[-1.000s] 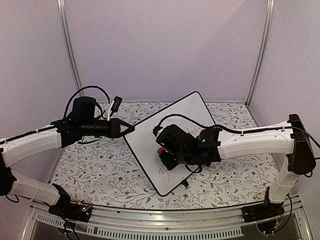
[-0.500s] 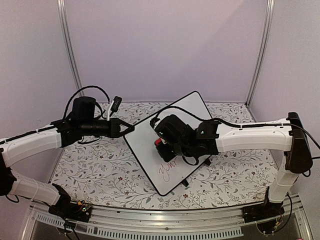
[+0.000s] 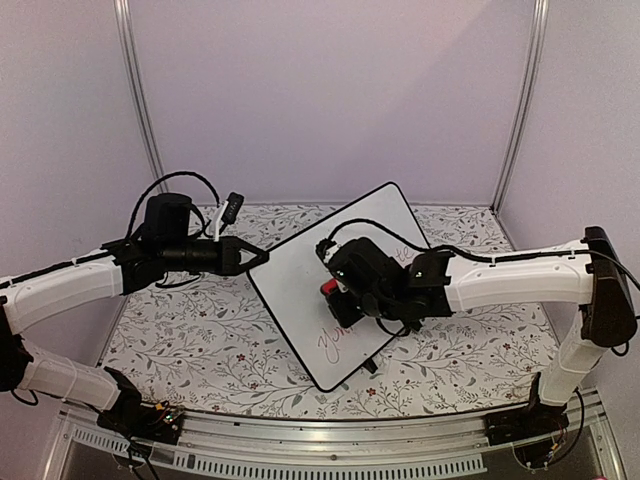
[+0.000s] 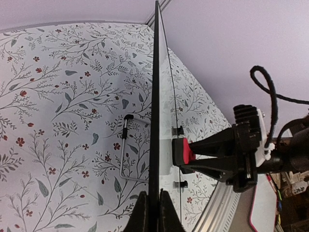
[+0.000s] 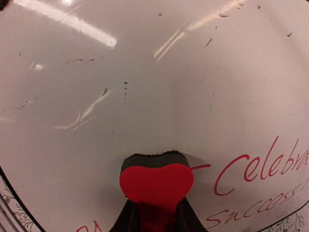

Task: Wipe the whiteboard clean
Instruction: Erase the whiteboard on the whiteboard stand.

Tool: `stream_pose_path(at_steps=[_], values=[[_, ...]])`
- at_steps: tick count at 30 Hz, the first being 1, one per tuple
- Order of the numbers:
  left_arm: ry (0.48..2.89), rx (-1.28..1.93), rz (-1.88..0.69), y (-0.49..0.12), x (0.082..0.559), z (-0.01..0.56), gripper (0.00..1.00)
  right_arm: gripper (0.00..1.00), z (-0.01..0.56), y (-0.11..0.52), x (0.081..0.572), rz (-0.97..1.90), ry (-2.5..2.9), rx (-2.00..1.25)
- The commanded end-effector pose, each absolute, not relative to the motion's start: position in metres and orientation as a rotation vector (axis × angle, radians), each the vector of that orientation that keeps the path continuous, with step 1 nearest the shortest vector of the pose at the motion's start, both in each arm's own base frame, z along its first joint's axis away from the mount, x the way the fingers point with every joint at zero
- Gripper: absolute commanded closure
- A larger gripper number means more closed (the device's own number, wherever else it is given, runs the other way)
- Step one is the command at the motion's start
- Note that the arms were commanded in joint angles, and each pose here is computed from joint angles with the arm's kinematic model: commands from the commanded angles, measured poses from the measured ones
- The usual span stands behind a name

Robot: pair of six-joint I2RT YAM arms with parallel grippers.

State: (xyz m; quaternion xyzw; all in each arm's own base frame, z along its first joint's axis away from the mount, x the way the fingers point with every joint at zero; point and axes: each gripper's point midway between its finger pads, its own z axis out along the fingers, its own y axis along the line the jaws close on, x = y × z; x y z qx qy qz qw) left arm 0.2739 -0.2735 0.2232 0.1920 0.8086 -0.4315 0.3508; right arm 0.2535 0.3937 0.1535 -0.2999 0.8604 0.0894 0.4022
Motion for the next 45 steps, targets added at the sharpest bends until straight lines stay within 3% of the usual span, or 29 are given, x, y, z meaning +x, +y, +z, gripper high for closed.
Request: stream_pose_path(at_steps=[1, 20, 45], values=[[2.057, 0.62, -1.131, -0.283, 0.262, 0.22, 1.0, 0.8, 0.125, 0.365, 0.256, 0.141, 2.257, -0.729], [2.066, 0.617, -1.13, -0.283, 0.263, 0.218, 1.0, 0.8, 0.103, 0.338, 0.24, 0.135, 2.322, -0.695], [2.059, 0.621, -1.135, -0.283, 0.262, 0.22, 1.0, 0.8, 0.153, 0.371, 0.277, 0.157, 2.201, -0.658]])
